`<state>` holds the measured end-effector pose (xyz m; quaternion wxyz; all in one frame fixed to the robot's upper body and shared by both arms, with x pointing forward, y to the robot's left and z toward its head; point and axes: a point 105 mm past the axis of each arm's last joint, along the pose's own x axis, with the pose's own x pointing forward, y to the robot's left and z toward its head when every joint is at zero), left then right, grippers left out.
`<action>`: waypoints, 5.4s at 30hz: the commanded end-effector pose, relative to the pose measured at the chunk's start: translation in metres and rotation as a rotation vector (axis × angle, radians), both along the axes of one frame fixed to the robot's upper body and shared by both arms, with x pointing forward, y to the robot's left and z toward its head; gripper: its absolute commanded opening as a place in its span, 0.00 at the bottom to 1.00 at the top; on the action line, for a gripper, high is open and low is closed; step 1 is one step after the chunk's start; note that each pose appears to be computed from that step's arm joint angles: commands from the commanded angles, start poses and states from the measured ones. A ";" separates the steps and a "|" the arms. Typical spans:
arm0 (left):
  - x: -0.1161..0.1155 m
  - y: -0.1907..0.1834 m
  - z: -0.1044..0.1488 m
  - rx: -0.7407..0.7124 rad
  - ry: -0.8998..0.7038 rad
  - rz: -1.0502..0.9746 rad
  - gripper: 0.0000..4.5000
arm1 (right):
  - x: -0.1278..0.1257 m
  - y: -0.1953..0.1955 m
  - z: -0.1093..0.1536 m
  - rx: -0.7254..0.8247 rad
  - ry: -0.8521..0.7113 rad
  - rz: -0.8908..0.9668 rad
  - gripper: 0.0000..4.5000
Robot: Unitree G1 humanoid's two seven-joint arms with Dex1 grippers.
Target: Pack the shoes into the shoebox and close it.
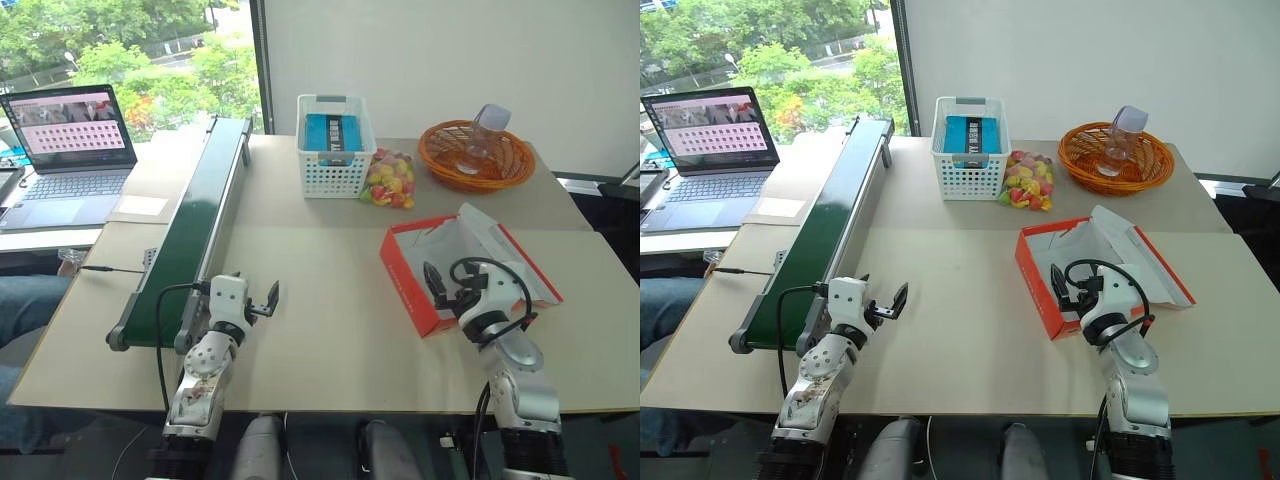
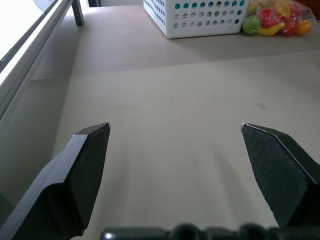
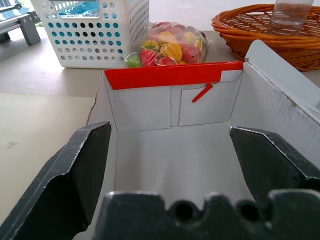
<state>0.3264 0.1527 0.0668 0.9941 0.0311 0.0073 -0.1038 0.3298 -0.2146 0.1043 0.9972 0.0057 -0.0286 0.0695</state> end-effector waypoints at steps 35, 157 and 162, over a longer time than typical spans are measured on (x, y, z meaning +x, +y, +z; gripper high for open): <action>0.010 0.009 0.140 0.144 -0.045 -0.268 1.00 | 0.023 0.093 0.124 -0.094 -0.071 0.632 1.00; 0.020 -0.151 0.215 0.117 -0.263 -0.806 0.02 | 0.035 0.011 0.200 0.496 -0.038 0.320 1.00; 0.019 -0.151 0.222 0.074 -0.278 -0.802 0.02 | 0.027 0.035 0.198 0.607 -0.019 0.448 1.00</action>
